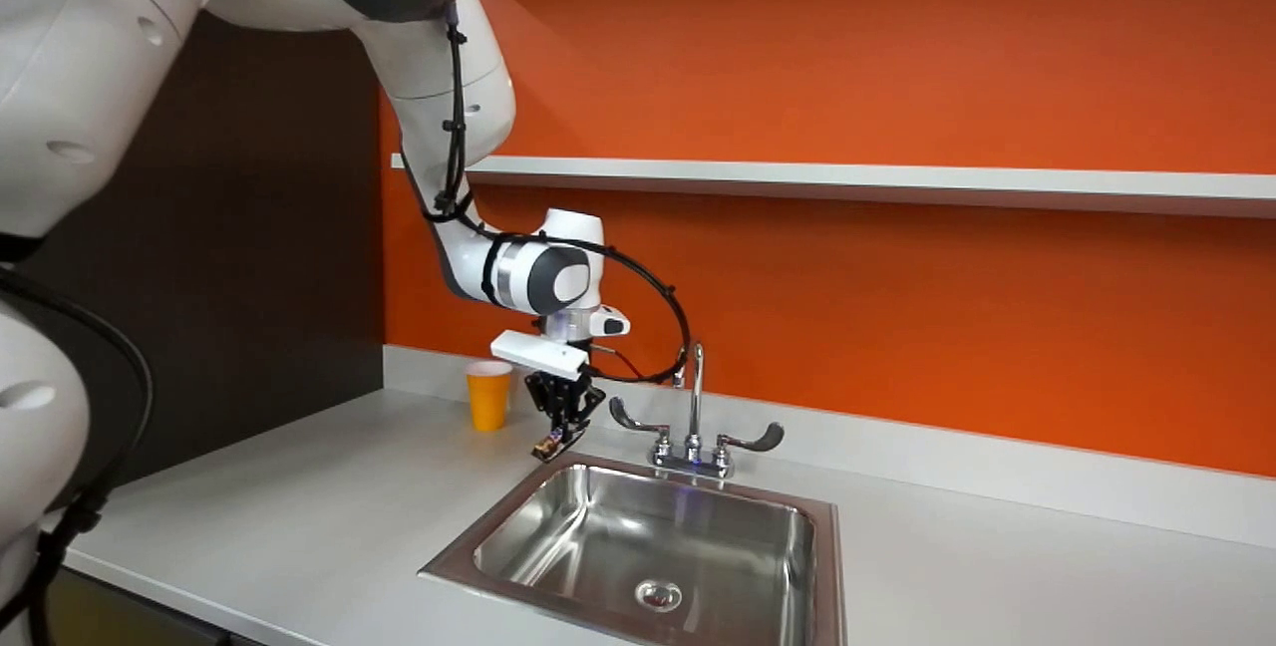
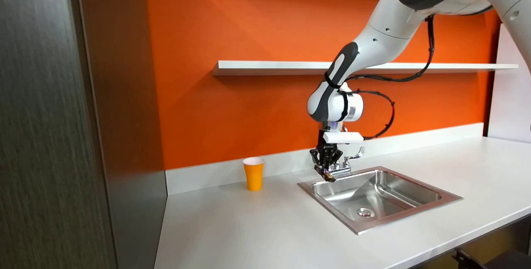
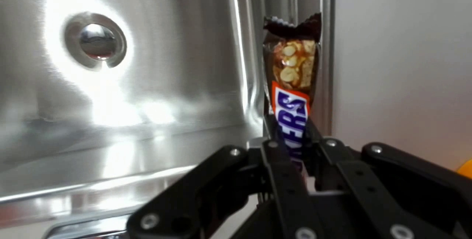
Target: Put the brown packet in the sink.
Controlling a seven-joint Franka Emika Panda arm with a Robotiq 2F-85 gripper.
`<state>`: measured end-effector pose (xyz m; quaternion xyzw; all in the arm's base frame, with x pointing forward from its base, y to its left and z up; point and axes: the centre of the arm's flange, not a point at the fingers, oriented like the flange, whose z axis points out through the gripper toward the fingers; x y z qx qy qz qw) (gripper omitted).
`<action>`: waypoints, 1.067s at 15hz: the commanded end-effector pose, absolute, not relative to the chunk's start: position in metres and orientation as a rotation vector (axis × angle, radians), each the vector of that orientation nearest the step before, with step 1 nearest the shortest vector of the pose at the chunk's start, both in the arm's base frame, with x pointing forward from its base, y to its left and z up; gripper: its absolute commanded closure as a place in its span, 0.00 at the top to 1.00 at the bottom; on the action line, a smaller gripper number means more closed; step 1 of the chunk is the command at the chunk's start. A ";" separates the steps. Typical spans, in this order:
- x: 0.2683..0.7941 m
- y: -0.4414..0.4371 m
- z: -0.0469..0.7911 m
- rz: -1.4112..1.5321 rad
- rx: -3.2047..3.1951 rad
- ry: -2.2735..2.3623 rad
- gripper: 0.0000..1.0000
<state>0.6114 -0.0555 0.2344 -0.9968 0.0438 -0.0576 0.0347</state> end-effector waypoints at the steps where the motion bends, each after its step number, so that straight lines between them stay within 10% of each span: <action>1: 0.602 -0.090 0.231 -0.169 -3.047 0.224 0.04; 16: 0.559 -0.144 0.154 0.001 -3.018 0.434 0.04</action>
